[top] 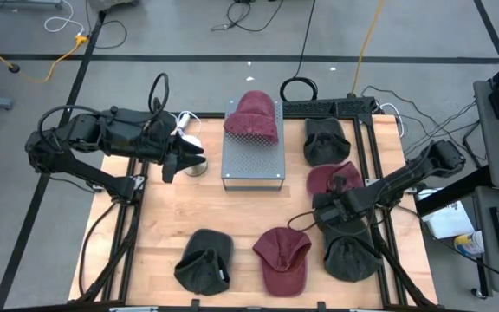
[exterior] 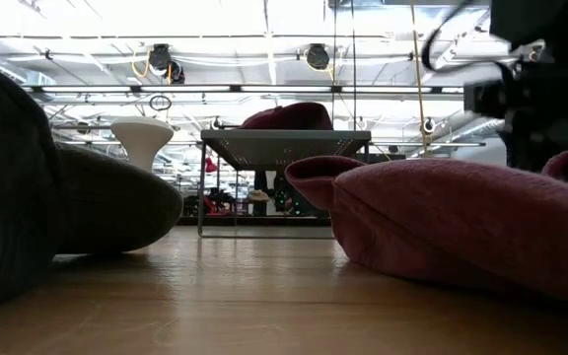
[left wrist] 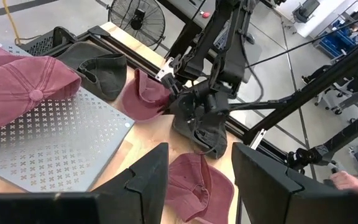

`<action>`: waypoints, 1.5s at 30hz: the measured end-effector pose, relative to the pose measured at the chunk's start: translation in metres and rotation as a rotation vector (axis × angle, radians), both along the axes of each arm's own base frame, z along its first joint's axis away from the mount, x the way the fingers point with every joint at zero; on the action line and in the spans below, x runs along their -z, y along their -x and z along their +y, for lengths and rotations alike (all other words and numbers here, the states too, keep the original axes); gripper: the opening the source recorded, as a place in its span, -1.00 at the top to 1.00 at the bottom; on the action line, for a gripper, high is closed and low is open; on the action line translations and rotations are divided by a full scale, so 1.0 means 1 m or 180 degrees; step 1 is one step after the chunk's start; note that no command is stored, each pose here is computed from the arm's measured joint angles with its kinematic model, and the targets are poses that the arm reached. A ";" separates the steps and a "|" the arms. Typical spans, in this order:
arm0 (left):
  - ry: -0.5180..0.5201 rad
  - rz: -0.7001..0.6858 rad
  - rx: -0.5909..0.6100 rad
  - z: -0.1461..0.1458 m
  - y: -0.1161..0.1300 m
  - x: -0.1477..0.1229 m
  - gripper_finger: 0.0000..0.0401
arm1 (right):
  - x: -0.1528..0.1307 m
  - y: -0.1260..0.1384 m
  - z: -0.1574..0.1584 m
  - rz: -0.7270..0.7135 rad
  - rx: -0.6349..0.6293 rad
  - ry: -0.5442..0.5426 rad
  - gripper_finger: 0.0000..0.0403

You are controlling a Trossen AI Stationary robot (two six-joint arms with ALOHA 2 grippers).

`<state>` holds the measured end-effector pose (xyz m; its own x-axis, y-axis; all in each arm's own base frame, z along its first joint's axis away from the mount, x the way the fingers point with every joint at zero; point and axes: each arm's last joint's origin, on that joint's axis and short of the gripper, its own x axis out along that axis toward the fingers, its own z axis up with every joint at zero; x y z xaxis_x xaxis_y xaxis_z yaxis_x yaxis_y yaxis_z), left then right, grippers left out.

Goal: Pick & Place hat
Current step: Stack the top red cap on top of the red cap on the shelf

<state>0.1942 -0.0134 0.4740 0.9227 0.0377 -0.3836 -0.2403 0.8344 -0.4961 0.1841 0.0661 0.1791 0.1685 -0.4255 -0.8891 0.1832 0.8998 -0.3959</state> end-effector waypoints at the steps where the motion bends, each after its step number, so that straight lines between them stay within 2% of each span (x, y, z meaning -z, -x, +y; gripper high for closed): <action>1: -0.0017 0.0001 0.0011 0.000 0.000 0.000 0.09 | -0.007 0.000 0.000 -0.0023 0.0001 0.0004 0.98; 7: -0.0121 0.0001 0.0038 0.000 0.000 0.000 0.09 | -0.062 0.002 -0.002 -0.0463 0.0015 -0.0143 0.98; 13: -0.0157 -0.0001 0.0018 0.000 0.000 0.000 0.09 | -0.123 0.009 -0.004 -0.1265 0.0020 -0.0494 0.98; 18: -0.0186 0.0001 0.0031 0.000 0.000 0.000 0.09 | -0.161 0.017 -0.008 -0.2007 -0.0061 -0.0773 0.98; 23: -0.0186 -0.0004 0.0029 0.000 0.000 0.000 0.09 | -0.188 0.026 -0.012 -0.2777 -0.0257 -0.0984 0.98; 28: -0.0185 -0.0020 0.0028 0.000 0.000 -0.001 0.09 | -0.212 0.033 -0.015 -0.3423 -0.0508 -0.1038 0.98; 33: -0.0182 -0.0025 0.0027 0.000 0.000 -0.001 0.09 | -0.234 0.038 -0.014 -0.3959 -0.0989 -0.1246 0.98; 40: -0.0162 -0.0054 0.0075 0.000 -0.001 -0.002 0.09 | -0.251 0.041 -0.010 -0.4396 -0.1610 -0.1602 0.98; 45: -0.0184 -0.0317 0.0330 -0.003 -0.003 -0.009 0.09 | -0.259 0.037 -0.005 -0.4603 -0.1968 -0.1807 0.98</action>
